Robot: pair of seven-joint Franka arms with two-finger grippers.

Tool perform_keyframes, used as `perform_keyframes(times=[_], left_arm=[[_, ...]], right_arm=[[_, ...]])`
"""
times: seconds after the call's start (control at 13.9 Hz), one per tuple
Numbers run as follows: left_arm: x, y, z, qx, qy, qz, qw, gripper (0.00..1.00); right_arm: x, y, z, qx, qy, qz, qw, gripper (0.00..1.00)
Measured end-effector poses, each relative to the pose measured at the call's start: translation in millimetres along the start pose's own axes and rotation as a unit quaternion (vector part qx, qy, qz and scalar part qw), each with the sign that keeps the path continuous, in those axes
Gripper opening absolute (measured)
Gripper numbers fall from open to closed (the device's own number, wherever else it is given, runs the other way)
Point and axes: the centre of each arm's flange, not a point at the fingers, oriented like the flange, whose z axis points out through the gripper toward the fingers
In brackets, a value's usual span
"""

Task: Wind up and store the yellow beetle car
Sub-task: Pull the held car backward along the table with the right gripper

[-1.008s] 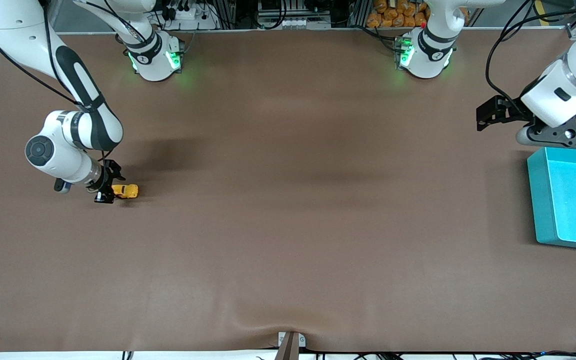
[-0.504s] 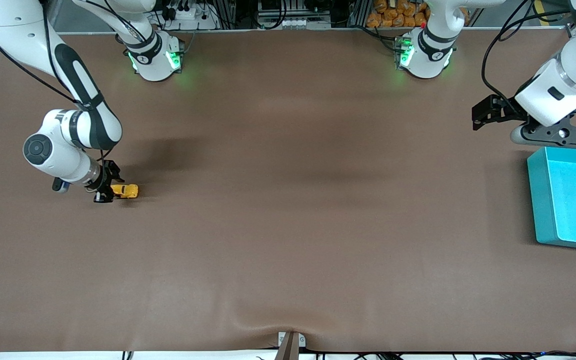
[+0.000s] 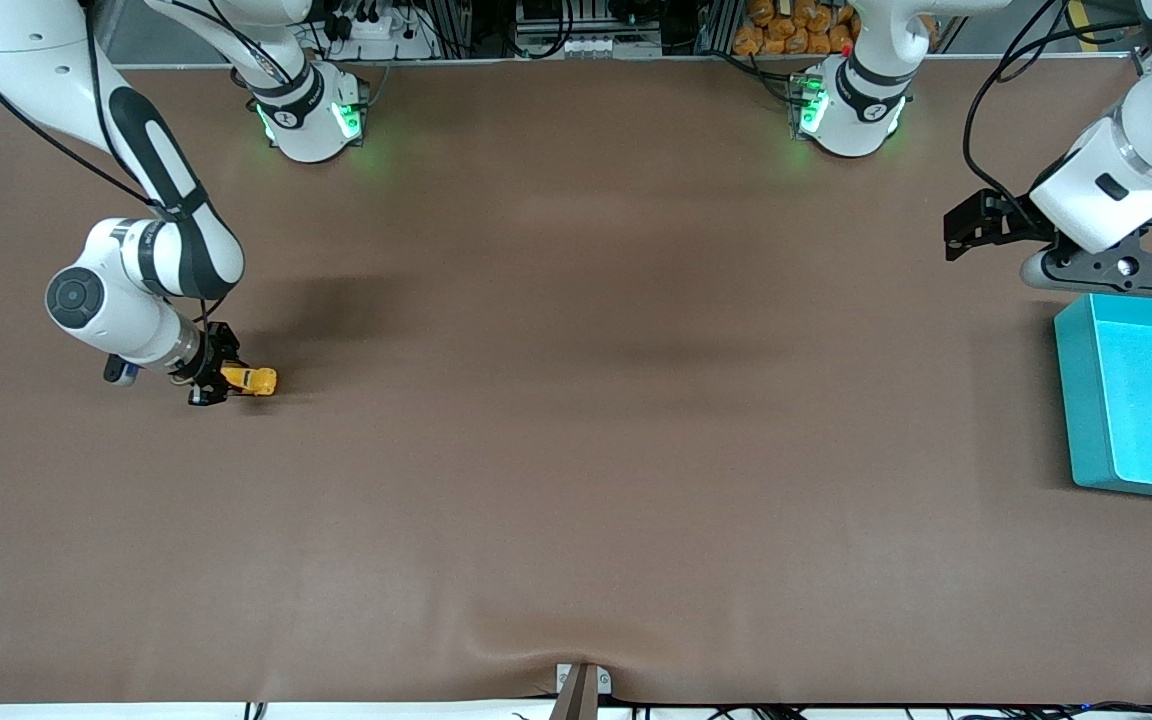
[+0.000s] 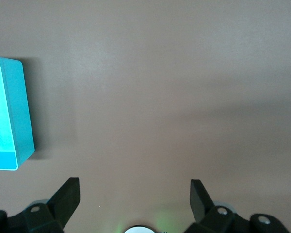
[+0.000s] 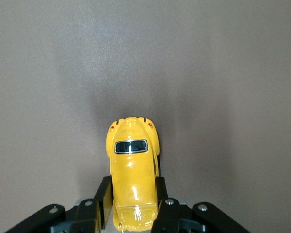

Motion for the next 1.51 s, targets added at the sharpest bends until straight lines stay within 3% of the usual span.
perform_keyframes(times=[0.65,1.51], left_arm=[[0.0,0.0,0.1,0.000,0.000,0.000,1.000,1.00],[0.2,0.0,0.4,0.000,0.000,0.000,1.000,1.00]], right_arm=[[2.4,0.5,0.6,0.003,0.001,0.001,1.000,0.40],[33.2,0.6,1.6,0.006,0.033,-0.012,0.999,0.40]])
